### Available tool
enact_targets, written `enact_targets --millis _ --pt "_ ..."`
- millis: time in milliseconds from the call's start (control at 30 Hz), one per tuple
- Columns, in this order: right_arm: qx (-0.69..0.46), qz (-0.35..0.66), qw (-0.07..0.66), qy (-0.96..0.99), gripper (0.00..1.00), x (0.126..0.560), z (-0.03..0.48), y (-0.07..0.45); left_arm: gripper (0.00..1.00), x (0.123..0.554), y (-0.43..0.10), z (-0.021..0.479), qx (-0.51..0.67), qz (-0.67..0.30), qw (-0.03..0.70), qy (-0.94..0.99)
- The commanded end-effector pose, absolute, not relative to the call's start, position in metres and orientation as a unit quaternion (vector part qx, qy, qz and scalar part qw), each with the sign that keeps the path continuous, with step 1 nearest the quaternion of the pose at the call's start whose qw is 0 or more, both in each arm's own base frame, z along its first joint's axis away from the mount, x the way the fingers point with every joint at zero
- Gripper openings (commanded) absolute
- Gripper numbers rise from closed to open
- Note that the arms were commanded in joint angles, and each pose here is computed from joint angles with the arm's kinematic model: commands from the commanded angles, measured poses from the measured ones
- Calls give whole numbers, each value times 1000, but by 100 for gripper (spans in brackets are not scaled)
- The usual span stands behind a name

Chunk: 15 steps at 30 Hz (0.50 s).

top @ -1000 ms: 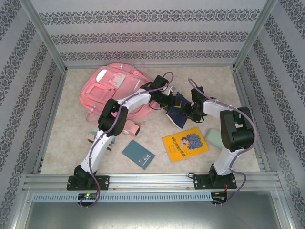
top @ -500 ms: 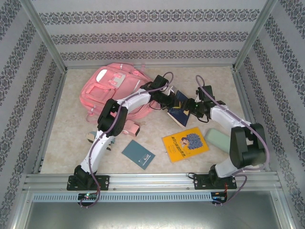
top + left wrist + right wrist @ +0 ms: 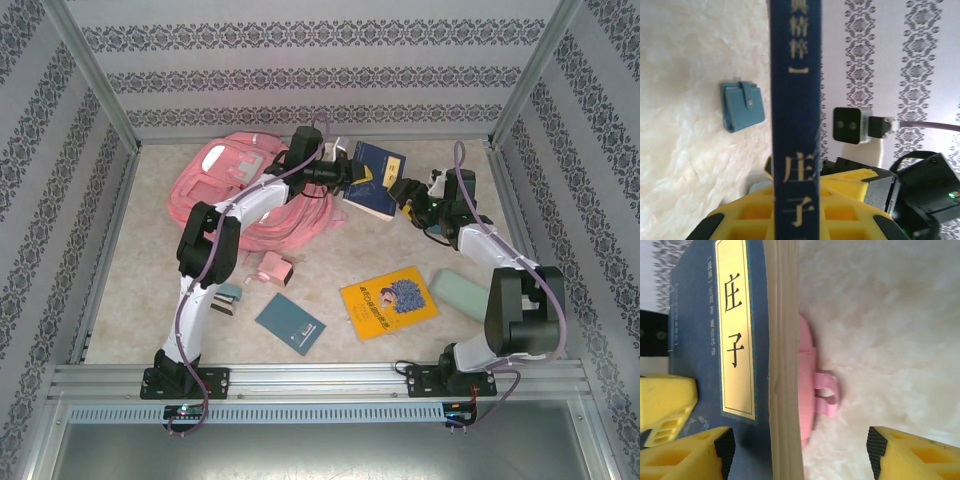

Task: Pack the student bag
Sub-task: Pass the book.

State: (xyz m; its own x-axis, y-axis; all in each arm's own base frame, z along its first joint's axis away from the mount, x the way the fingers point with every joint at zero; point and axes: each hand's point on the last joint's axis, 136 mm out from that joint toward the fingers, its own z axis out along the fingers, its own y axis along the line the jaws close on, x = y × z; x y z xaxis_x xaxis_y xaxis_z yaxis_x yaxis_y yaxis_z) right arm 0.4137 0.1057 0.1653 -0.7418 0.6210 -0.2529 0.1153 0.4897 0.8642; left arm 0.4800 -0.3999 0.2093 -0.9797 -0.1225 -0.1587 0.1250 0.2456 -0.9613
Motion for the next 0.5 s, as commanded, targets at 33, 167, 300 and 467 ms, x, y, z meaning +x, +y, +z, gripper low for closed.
enact_targets --millis 33,167,300,467 --pt "211 541 266 769 72 428 188 121 0 471 -406 257 28 -664 115 738" --pt "206 577 266 744 68 440 198 125 0 469 -408 256 30 -670 105 734" --pt "199 581 271 741 49 445 203 126 0 466 -407 249 33 -659 95 745" --pt "196 580 273 742 8 444 203 125 0 459 -403 241 46 -634 91 767"
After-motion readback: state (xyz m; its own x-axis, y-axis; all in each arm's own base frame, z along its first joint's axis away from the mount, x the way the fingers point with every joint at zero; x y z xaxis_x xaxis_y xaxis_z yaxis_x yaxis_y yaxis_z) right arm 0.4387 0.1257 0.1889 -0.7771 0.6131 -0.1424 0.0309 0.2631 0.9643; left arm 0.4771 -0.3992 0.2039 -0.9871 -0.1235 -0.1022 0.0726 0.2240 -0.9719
